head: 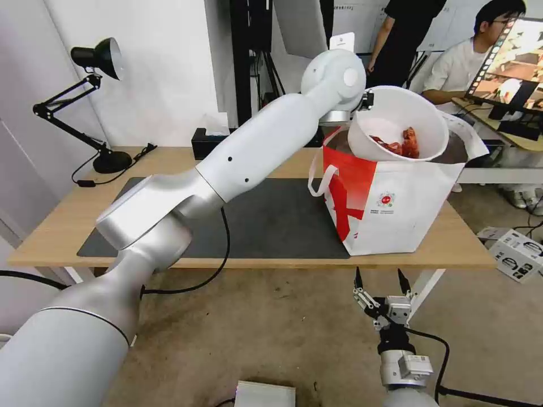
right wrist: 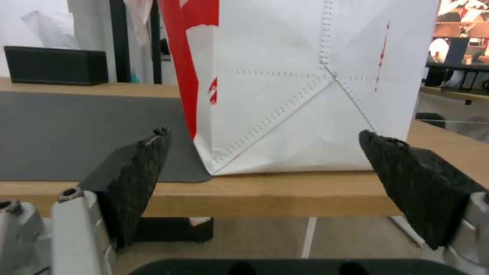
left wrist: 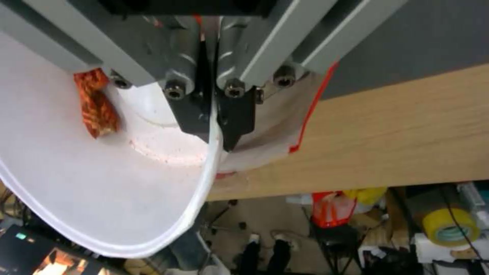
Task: Pick up the trash from the table and place it into the takeout bag.
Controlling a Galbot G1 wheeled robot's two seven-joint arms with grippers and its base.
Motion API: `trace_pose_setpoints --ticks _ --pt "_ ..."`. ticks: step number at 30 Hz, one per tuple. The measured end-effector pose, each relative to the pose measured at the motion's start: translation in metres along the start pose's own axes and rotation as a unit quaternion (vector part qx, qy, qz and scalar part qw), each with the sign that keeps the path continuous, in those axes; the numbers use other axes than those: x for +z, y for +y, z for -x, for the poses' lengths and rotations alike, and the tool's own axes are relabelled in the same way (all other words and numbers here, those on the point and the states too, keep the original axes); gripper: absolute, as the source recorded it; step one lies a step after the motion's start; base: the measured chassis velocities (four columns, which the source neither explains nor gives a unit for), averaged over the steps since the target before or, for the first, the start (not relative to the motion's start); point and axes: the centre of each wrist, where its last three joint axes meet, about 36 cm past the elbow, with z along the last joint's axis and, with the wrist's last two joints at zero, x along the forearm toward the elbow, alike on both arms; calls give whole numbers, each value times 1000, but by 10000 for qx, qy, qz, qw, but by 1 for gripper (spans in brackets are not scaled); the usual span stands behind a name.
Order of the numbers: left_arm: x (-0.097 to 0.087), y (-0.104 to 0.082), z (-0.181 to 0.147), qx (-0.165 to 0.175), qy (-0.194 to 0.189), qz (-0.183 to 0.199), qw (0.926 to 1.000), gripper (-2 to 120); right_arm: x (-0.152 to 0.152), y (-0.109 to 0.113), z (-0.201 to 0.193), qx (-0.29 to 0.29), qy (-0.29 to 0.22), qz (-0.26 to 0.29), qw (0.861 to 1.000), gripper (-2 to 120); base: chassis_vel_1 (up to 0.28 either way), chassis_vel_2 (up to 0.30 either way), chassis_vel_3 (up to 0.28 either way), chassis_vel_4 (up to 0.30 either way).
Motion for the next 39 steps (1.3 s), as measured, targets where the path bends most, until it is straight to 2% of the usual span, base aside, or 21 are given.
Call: trace_pose_setpoints --ticks 5,6,9,13,19,20,23,25,26,28,29,30,32,33,34,36,37,38,39 --pt "5 -4 -2 32 -1 96 9999 3 -1 -2 -2 21 12 -14 10000 89 0 0 0 0" --pt "8 -7 -4 47 -10 162 9999 13 -2 -2 -2 22 -3 -8 10000 89 0 0 0 0" --pt "9 -10 -5 60 -26 190 9998 19 -3 -1 -2 23 -14 -4 10000 89 0 0 0 0" --pt "11 -17 -11 85 -64 302 9995 35 -4 -2 -3 24 -15 -2 10000 88 0 0 0 0" --pt "9 -16 -15 11 -213 360 9991 59 -4 -1 -5 26 -2 -3 10000 86 0 0 0 0" --pt "9 -16 -15 11 -213 360 9991 59 -4 -1 -5 26 -2 -3 10000 86 0 0 0 0" --pt "-4 -9 -28 26 -523 342 9980 73 -4 -1 -5 29 -4 -4 10000 86 0 0 0 0" --pt "-6 -7 -30 20 -586 350 9977 74 -4 -1 -5 30 -4 -3 10000 86 0 0 0 0" --pt "-11 -2 -35 3 -731 372 9966 82 -4 -1 -5 31 -7 -1 10000 86 0 0 0 0" --pt "-19 12 -46 -56 -978 425 9943 90 -5 -1 -5 32 -13 5 10000 86 0 0 0 0" --pt "-19 12 -46 -56 -978 425 9943 90 -5 -1 -5 32 -13 5 10000 86 0 0 0 0" --pt "-22 18 -51 -87 -1072 445 9932 95 -5 -1 -5 32 -17 7 10000 86 0 0 0 0" --pt "-29 40 -71 -164 -1335 518 9896 99 -6 0 -5 40 -30 9 10000 86 0 0 0 0" --pt "-29 40 -71 -164 -1335 518 9896 99 -6 0 -5 40 -30 9 10000 86 0 0 0 0" --pt "-28 51 -83 -193 -1450 606 9874 99 -6 -1 -5 52 -35 1 10000 86 0 0 0 0" --pt "-14 78 -103 -356 -1615 898 9821 100 -7 -1 -5 56 -45 -8 10000 86 0 0 0 0" --pt "-14 78 -103 -356 -1615 898 9821 100 -7 -1 -5 56 -45 -8 10000 86 0 0 0 0" --pt "-5 91 -111 -417 -1657 1016 9800 100 -7 -1 -5 56 -44 -11 10000 86 0 0 0 0" --pt "14 111 -125 -484 -1690 1184 9773 100 -7 -1 -4 51 -48 -16 10000 86 0 0 0 0"
